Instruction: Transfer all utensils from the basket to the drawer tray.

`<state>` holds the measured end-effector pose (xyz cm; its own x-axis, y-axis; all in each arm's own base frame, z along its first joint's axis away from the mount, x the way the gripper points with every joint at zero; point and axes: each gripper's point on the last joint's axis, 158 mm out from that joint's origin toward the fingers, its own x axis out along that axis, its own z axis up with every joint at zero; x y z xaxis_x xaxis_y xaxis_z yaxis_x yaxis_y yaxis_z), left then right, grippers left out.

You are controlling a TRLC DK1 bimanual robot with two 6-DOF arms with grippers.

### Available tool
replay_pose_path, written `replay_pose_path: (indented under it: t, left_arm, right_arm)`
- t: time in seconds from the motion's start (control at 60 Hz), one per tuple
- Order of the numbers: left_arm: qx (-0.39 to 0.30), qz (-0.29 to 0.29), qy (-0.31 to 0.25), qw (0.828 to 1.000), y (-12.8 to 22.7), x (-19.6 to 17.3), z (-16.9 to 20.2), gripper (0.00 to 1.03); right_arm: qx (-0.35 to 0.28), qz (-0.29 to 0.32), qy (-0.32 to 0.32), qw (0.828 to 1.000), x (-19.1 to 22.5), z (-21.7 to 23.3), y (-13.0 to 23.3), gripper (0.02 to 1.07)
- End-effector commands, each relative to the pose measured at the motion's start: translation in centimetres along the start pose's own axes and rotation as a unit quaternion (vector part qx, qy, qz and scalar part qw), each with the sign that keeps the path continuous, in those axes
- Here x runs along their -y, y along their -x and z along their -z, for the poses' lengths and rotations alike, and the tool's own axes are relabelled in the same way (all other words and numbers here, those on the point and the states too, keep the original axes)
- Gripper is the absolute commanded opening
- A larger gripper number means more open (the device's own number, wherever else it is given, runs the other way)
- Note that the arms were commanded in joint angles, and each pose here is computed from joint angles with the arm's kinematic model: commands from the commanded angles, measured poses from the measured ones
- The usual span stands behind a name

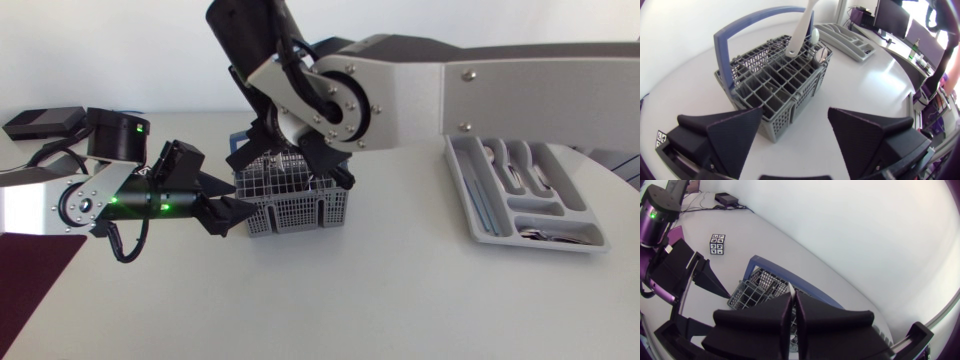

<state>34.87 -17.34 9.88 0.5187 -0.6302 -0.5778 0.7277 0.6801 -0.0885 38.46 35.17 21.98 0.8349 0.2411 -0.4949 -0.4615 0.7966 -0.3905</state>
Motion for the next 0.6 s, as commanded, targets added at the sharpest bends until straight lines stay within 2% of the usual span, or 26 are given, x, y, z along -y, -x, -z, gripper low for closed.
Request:
replay_pose_path:
  t: [0.0, 0.25, 0.467, 0.583]
  left_arm:
    - [0.011, -0.002, 0.001, 1.000, -0.3, -0.4, -1.4, 0.91]
    - [0.024, -0.030, 0.010, 0.999, -1.5, -2.1, -3.0, 0.91]
    - [-0.004, -0.063, 0.003, 0.998, -4.0, -3.1, -1.4, 0.90]
    - [-0.016, -0.069, 0.003, 0.997, -4.3, -3.4, -0.6, 0.90]
  right_arm:
    - [0.006, -0.004, -0.008, 1.000, 0.3, -0.3, 1.1, 0.09]
    - [0.026, -0.012, -0.010, 1.000, 1.4, -1.5, 2.6, 0.09]
    - [0.046, -0.009, -0.018, 0.999, 3.5, -2.8, 4.5, 0.09]
    - [0.056, -0.005, -0.023, 0.998, 4.7, -3.3, 5.6, 0.09]
